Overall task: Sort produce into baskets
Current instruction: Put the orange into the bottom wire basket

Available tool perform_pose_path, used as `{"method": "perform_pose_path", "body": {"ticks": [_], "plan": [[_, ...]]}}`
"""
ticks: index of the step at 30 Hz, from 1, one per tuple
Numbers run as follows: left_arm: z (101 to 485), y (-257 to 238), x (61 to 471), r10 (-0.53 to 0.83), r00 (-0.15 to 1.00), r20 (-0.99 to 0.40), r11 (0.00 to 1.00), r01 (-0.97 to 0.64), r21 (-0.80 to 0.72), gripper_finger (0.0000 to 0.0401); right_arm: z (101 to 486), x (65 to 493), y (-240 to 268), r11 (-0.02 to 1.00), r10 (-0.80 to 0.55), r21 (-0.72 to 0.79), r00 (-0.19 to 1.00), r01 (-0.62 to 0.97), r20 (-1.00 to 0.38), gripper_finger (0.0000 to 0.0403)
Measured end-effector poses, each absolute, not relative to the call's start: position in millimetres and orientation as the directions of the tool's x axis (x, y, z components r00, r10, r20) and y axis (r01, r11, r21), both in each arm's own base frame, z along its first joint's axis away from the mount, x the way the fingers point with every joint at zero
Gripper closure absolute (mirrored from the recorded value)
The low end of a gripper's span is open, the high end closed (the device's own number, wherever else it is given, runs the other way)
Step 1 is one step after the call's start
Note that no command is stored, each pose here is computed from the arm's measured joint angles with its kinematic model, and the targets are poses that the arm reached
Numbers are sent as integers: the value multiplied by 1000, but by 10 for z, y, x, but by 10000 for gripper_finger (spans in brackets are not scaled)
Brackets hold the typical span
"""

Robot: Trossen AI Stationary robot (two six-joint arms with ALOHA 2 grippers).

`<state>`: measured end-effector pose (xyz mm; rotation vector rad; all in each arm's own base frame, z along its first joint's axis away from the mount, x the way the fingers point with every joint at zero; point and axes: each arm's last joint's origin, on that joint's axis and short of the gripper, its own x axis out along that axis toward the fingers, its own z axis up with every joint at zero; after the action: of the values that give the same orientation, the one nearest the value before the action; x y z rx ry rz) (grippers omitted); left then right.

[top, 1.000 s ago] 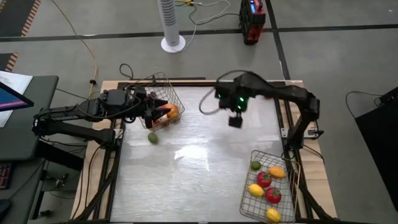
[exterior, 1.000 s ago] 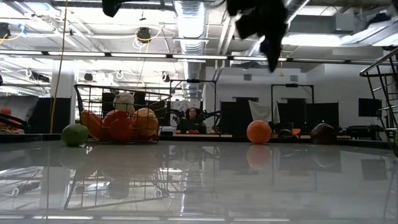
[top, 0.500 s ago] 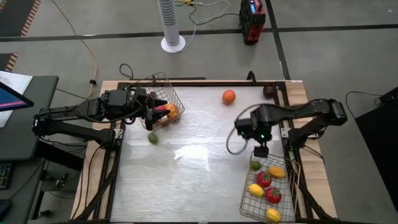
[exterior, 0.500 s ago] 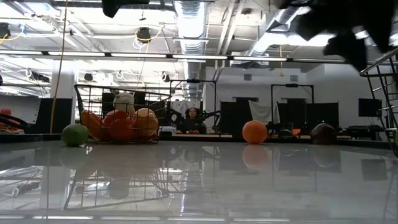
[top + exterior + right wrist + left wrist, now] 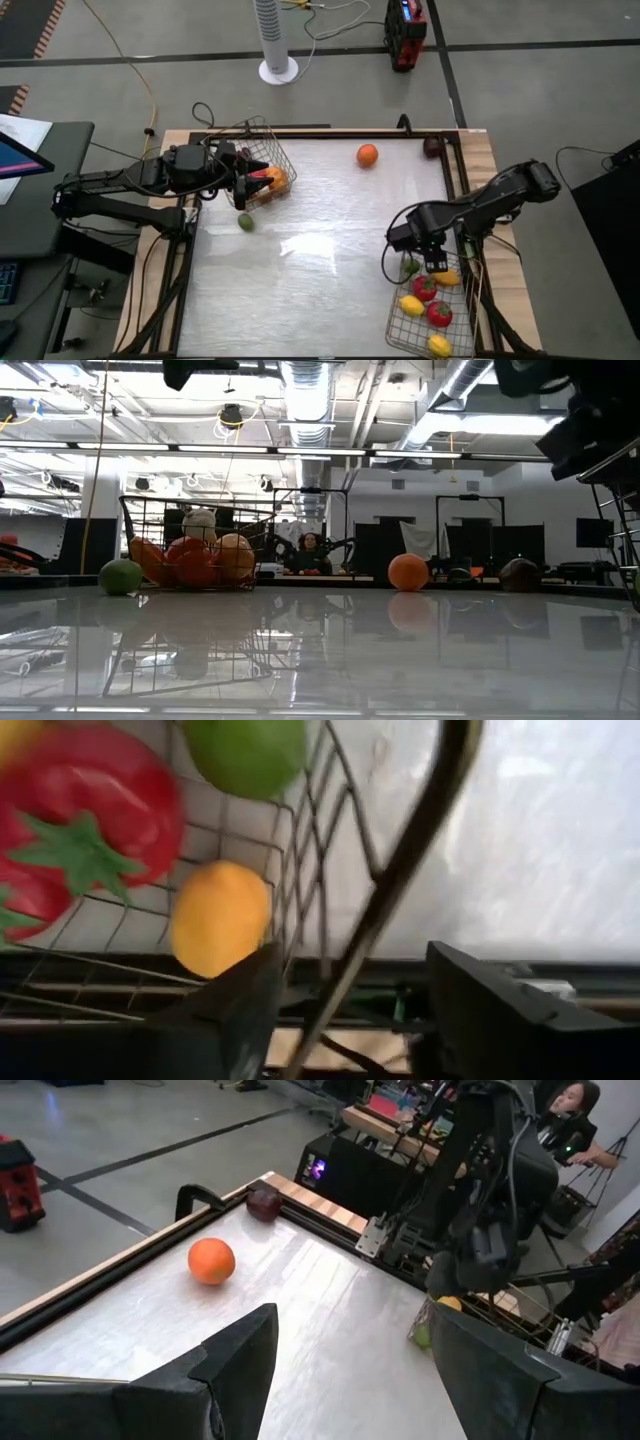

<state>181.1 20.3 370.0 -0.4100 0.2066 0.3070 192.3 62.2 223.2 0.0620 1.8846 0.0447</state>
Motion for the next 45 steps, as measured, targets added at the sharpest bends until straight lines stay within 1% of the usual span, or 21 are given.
{"method": "perform_pose_path", "body": {"ticks": [8, 13, 17, 22, 24, 26, 28, 31, 34, 38, 40, 42, 45], "plan": [[3701, 203, 1812, 250, 934, -257, 871, -333, -362, 156, 2224, 1946, 633, 990, 19, 57, -274, -132, -961, 229], [3702, 203, 1812, 250, 934, -256, 870, -333, -364, 156, 2227, 1936, 625, 959, 11, 91, -286, -268, -958, 273], [3702, 203, 1812, 250, 934, -256, 865, -335, -374, 156, 2229, 1936, 627, 929, 12, 115, -283, -352, -959, 287], [3705, 203, 1808, 249, 934, -254, 859, -334, -388, 156, 2264, 1957, 660, 878, -13, 110, -253, -465, -967, 288], [3705, 201, 1808, 241, 936, -255, 858, -329, -396, 156, 2276, 1975, 662, 870, -17, 103, -237, -482, -971, 288], [3704, 199, 1809, 237, 937, -256, 857, -325, -399, 156, 2293, 2003, 643, 881, -9, 97, -220, -463, -975, 289], [3704, 198, 1809, 233, 938, -255, 858, -322, -400, 156, 2314, 2034, 630, 891, 12, 102, -202, -442, -979, 283], [3704, 198, 1809, 233, 938, -255, 859, -322, -399, 156, 2322, 2046, 618, 897, 40, 124, -202, -424, -979, 257], [3704, 198, 1809, 233, 938, -256, 859, -322, -398, 156, 2323, 2047, 611, 907, 49, 129, -205, -400, -977, 214], [3704, 192, 1810, 215, 942, -257, 863, -306, -401, 156, 2352, 2029, 581, 942, 44, 118, -235, -314, -971, 145], [3703, 191, 1810, 210, 943, -257, 864, -302, -403, 156, 2443, 2037, 569, 957, 51, 117, -244, -267, -969, 117], [3703, 187, 1811, 194, 946, -258, 866, -289, -408, 156, 2577, 2067, 557, 963, 87, 142, -233, -228, -968, 96], [3703, 186, 1811, 192, 947, -258, 866, -287, -409, 156, 2810, 2144, 509, 971, 131, 156, -145, -181, -981, 79]]}}
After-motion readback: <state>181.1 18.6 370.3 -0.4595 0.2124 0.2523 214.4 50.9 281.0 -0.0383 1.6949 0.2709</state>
